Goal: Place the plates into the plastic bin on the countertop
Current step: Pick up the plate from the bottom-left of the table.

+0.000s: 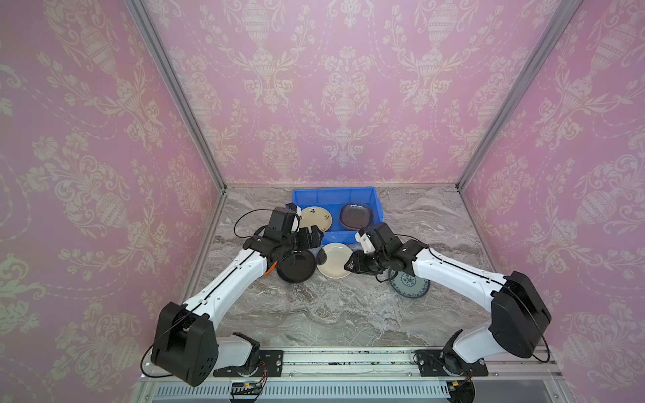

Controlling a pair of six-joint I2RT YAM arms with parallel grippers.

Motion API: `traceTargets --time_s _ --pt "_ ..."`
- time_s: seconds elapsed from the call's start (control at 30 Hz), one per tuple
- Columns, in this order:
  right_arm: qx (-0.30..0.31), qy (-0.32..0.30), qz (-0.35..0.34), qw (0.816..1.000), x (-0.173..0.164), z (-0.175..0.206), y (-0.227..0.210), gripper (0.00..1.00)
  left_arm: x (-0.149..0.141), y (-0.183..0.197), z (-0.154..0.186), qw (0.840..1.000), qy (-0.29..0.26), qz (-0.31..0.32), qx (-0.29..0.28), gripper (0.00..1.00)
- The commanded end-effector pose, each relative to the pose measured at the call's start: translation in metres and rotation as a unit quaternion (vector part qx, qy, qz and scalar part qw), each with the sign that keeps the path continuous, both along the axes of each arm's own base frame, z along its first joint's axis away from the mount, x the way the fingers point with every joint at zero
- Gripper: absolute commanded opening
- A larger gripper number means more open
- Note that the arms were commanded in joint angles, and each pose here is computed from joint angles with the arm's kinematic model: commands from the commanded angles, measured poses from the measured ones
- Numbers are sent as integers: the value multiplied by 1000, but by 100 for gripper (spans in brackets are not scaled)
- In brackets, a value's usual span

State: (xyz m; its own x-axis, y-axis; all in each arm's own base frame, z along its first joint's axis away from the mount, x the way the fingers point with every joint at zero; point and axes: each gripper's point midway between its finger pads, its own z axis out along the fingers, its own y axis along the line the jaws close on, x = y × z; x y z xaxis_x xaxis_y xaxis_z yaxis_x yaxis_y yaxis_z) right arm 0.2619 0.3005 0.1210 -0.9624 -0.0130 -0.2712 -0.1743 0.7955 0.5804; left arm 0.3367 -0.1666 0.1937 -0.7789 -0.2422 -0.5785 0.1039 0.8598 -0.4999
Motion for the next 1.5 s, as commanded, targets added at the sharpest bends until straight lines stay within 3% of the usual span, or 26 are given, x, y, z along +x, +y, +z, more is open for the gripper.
traceTargets --time_s 0.0,0.3,0.57,0.93,1.47 --pt "15 9 24 1000 -9 -2 32 44 -22 15 12 1000 -2 22 -18 99" --pt "35 38 94 994 -31 -16 109 40 -53 61 22 994 -16 69 -82 99" --pt "53 102 151 982 -63 -39 171 43 -56 89 13 970 -3 120 -213 99" --pt "46 161 169 971 -75 -66 189 38 -60 103 12 971 -20 133 -199 99" --pt "23 176 164 970 -68 -85 197 32 -65 105 4 974 -17 133 -182 98"
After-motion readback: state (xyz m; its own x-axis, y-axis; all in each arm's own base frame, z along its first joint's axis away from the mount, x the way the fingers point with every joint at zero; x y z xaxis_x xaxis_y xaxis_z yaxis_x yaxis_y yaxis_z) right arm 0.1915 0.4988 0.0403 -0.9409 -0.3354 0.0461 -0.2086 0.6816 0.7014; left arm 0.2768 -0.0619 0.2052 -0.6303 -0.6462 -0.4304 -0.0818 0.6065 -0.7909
